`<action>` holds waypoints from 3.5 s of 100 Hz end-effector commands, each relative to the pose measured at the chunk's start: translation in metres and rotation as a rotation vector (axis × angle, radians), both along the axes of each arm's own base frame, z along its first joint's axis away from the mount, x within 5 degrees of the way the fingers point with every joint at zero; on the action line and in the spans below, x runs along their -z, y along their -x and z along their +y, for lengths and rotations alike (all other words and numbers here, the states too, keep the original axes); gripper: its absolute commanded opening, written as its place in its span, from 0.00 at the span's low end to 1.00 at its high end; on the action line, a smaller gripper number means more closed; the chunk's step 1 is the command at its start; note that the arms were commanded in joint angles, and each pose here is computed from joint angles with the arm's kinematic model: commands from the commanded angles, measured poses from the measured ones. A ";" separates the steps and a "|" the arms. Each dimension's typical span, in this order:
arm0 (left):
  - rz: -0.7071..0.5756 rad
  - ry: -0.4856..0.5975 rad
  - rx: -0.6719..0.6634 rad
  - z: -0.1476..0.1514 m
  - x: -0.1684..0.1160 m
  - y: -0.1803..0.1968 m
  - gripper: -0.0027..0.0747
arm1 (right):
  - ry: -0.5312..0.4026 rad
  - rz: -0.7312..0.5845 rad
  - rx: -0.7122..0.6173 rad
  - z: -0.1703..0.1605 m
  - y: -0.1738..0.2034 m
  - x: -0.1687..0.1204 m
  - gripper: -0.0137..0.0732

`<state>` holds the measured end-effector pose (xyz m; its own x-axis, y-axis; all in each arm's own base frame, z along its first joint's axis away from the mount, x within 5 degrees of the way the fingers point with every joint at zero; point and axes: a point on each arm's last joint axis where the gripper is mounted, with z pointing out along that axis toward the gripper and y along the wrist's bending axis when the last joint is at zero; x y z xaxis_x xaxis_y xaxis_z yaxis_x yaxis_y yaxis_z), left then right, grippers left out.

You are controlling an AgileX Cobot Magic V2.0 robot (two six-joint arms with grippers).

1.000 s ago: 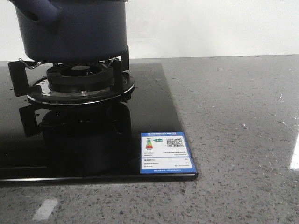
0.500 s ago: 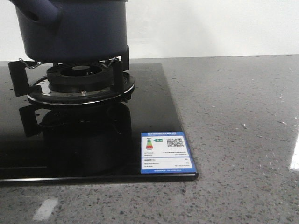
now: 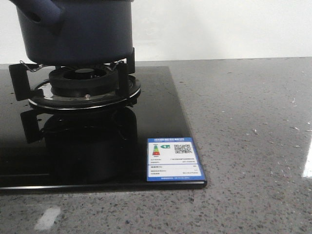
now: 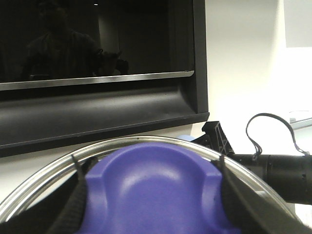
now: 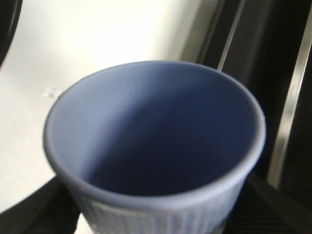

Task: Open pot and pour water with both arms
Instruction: 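Tilt the cup with the right gripper, pouring water into the saucepan, then carry the cup back and set it on the counter, open right gripper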

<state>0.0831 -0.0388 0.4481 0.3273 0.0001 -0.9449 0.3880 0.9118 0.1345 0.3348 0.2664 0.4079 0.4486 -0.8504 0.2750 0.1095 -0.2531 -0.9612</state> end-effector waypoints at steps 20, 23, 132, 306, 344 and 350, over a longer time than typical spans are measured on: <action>-0.040 0.045 -0.025 0.004 -0.012 0.004 0.36 | -0.674 0.276 0.088 -0.007 0.023 -0.032 0.49; -0.040 0.045 -0.025 0.004 -0.012 0.004 0.36 | -0.708 0.288 0.110 -0.005 0.027 -0.033 0.49; 0.068 -0.018 0.101 -0.018 0.000 -0.022 0.36 | -1.563 0.613 0.447 -0.195 0.147 0.076 0.49; 0.133 -0.040 0.231 -0.029 0.007 -0.020 0.36 | -1.815 0.581 0.653 -0.188 0.112 0.144 0.72; 0.131 -0.041 0.230 -0.029 0.007 -0.020 0.36 | -1.824 0.585 0.636 -0.189 0.115 0.140 0.91; 0.131 -0.041 0.230 -0.029 0.007 -0.020 0.36 | -1.832 0.581 0.624 -0.190 0.116 0.137 0.91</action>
<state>0.1042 -0.0705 0.4280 0.1740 0.0445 -0.9837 0.6184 0.7725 0.1443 0.2172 0.0805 0.2484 -0.3689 0.0873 -0.9253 0.0550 0.9959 0.0720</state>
